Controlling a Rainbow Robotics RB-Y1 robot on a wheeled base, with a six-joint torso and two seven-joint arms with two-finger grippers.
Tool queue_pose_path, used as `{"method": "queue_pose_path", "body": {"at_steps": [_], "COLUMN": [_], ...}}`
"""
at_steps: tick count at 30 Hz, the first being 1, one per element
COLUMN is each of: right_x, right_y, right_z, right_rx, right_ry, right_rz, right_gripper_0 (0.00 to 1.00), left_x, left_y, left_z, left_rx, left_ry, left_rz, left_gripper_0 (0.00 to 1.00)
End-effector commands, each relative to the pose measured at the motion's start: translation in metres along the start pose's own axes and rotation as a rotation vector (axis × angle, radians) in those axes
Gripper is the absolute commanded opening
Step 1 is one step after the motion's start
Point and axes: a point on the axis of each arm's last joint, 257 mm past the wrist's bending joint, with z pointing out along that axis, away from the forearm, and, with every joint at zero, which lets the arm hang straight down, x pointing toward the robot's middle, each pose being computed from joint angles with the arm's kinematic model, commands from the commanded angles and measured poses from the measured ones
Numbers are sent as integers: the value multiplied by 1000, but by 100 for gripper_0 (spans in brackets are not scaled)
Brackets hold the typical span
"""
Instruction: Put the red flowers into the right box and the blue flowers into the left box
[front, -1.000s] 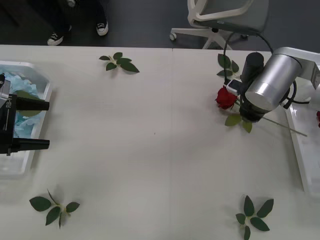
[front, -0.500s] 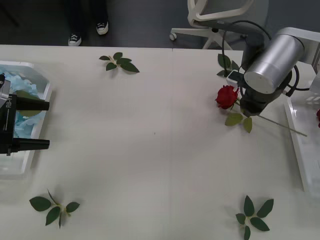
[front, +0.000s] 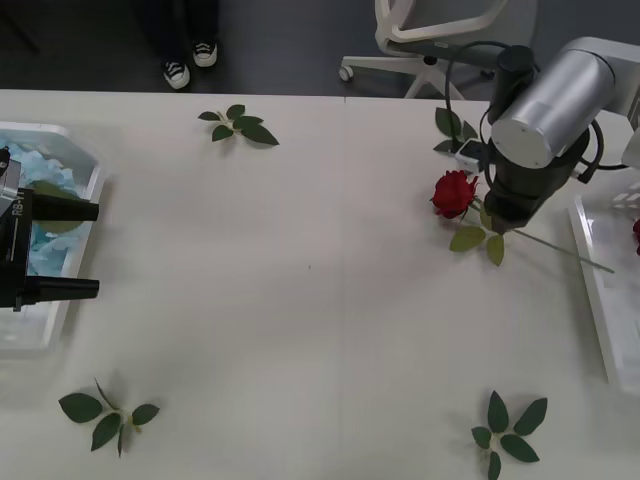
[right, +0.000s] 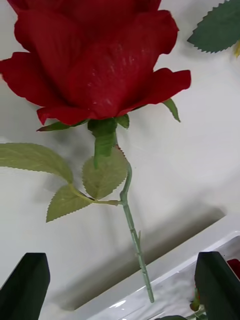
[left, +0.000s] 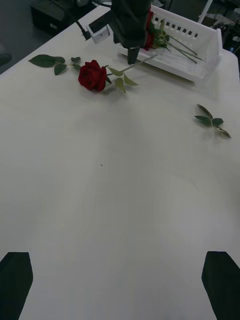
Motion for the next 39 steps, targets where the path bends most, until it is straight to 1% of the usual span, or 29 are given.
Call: {"method": "queue_pose_path", "body": {"at_steps": [1,4,10,15,18,22,27,30,34,36,37,38,39], "right_x": [-17,-21,-15,-10,-6,-11,-19,-19,-14,-12,-10,-9,-7], "right_y": [14,22,23,0,-16,-27,-23,-21,-10,-7,-5,-4,-3], "right_z": [-4,3,36,67,78,85,95,98,105,108,110,112,113], "right_rx": [-45,-58,-22,51,103,125,85,67,10,-5,-12,-14,-16], "right_ry": [-8,-3,23,0,-10,-52,-119,-124,-118,-113,-108,-105,-103], "right_rz": [-35,-43,-44,-28,-35,-37,-16,-43,-33,-16,-15,-15,-15], "right_gripper_0": [86,86,86,86,86,86,86,86,86,76,60,38,25], "left_x": [-5,-5,-5,-5,-5,-5,-5,-5,-5,-5,-5,-5,-5], "left_y": [4,4,4,4,4,4,4,4,4,4,4,4,4], "left_z": [-11,-11,-11,-11,-11,-11,-11,-11,-11,-11,-11,-11,-11], "left_rx": [-14,-14,-14,-14,-14,-14,-14,-14,-14,-14,-14,-14,-14], "left_ry": [21,21,21,21,21,21,21,21,21,21,21,21,21], "left_rz": [70,70,70,70,70,70,70,70,70,70,70,70,70], "left_gripper_0": [100,100,100,100,100,100,100,100,100,100,100,100,100]}}
